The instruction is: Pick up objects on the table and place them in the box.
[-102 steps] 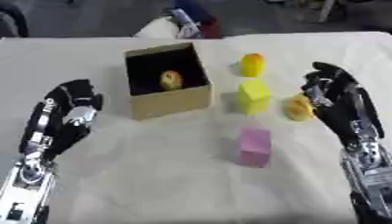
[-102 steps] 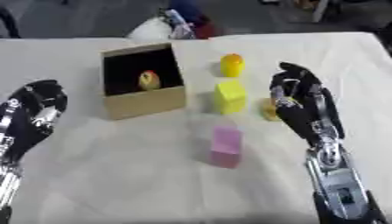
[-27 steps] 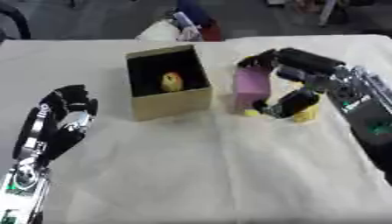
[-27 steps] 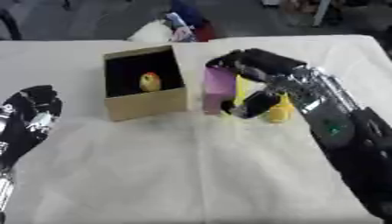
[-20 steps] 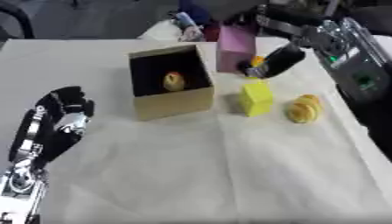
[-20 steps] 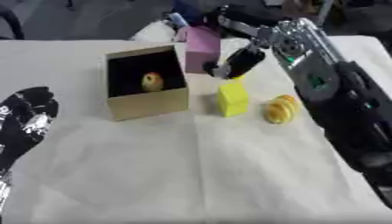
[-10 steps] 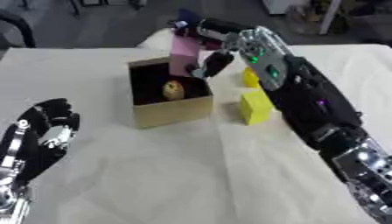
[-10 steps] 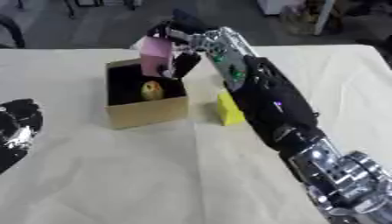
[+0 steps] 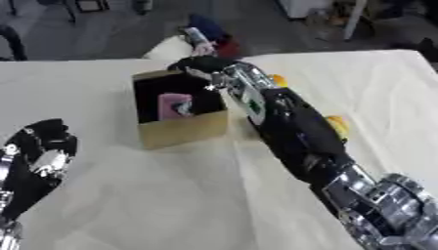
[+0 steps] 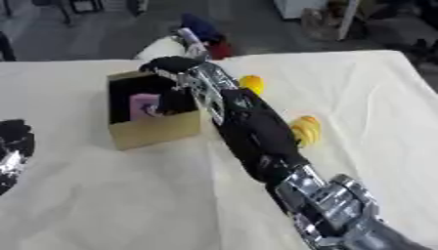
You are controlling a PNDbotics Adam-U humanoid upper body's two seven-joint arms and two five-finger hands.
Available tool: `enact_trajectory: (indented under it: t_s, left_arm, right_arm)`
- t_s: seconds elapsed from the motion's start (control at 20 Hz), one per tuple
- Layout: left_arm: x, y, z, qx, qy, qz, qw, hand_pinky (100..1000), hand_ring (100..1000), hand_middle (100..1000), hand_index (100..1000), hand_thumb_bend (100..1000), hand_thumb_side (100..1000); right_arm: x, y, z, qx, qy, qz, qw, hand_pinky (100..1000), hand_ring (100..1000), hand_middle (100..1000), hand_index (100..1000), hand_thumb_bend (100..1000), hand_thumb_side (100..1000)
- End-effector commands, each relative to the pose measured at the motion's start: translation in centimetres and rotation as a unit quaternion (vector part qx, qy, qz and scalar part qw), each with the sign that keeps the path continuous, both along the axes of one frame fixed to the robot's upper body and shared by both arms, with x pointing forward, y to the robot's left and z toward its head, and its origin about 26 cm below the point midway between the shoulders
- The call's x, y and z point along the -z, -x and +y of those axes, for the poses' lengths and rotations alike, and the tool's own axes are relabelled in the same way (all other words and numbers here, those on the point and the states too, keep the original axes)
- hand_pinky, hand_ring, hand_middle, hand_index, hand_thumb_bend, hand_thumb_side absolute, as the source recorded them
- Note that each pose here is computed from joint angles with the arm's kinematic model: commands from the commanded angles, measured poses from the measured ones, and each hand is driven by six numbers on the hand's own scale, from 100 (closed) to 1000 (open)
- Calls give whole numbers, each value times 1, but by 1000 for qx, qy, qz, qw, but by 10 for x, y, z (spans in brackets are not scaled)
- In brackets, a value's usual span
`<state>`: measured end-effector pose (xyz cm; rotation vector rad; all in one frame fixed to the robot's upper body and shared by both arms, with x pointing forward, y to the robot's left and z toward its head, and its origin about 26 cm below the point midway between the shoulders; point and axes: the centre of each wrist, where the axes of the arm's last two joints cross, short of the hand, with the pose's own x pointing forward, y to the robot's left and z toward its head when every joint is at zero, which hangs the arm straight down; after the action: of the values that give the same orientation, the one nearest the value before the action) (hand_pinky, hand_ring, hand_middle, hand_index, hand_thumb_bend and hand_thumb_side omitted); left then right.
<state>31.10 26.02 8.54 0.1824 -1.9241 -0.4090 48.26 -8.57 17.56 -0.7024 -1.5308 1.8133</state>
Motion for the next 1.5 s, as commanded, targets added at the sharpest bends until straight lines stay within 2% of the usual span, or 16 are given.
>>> enact_trajectory:
  t_s: [0.05,0.2,0.35,0.45,0.65,0.85,1.05,1.3,1.5]
  left_arm:
    - [-4,0,3,-2,-4,-7,1000,745,733,679,784,341,440]
    - [-3,2,6,-9,-5,-6,1000,746,733,679,784,340,439]
    - [0,4,11,-19,-8,-1,1000,746,733,679,784,358,429]
    - [0,4,12,-21,-9,-1,1000,746,733,679,784,337,440]
    - [0,5,12,-23,-9,-2,1000,747,734,680,785,335,440]
    - [0,4,11,-22,-7,-2,1000,747,734,680,785,333,441]
    - [0,4,11,-21,-6,-3,1000,747,735,681,785,331,442]
    - [0,4,10,-19,-5,-3,1000,748,735,681,785,329,442]
    - [0,4,10,-19,-4,-3,1000,748,735,682,786,329,443]
  right_arm:
    - [-38,-1,-9,-14,3,-51,999,834,887,975,1000,348,453]
    - [-66,2,-36,-31,-3,-63,998,832,883,944,1000,336,396]
    - [-82,8,-75,-30,-6,-37,999,834,882,928,1000,302,310]
    - [-83,12,-97,-18,0,-7,1000,835,884,926,1000,304,315]
    - [-58,10,-132,32,20,83,996,835,888,929,1000,307,402]
    - [-26,0,-144,81,42,149,985,847,905,967,1000,330,420]
    - [-4,-7,-146,106,58,171,978,855,915,978,1000,352,404]
    - [14,-10,-146,116,73,186,973,854,913,965,1000,358,393]
    - [24,-11,-146,119,84,198,969,841,892,884,1000,356,370]
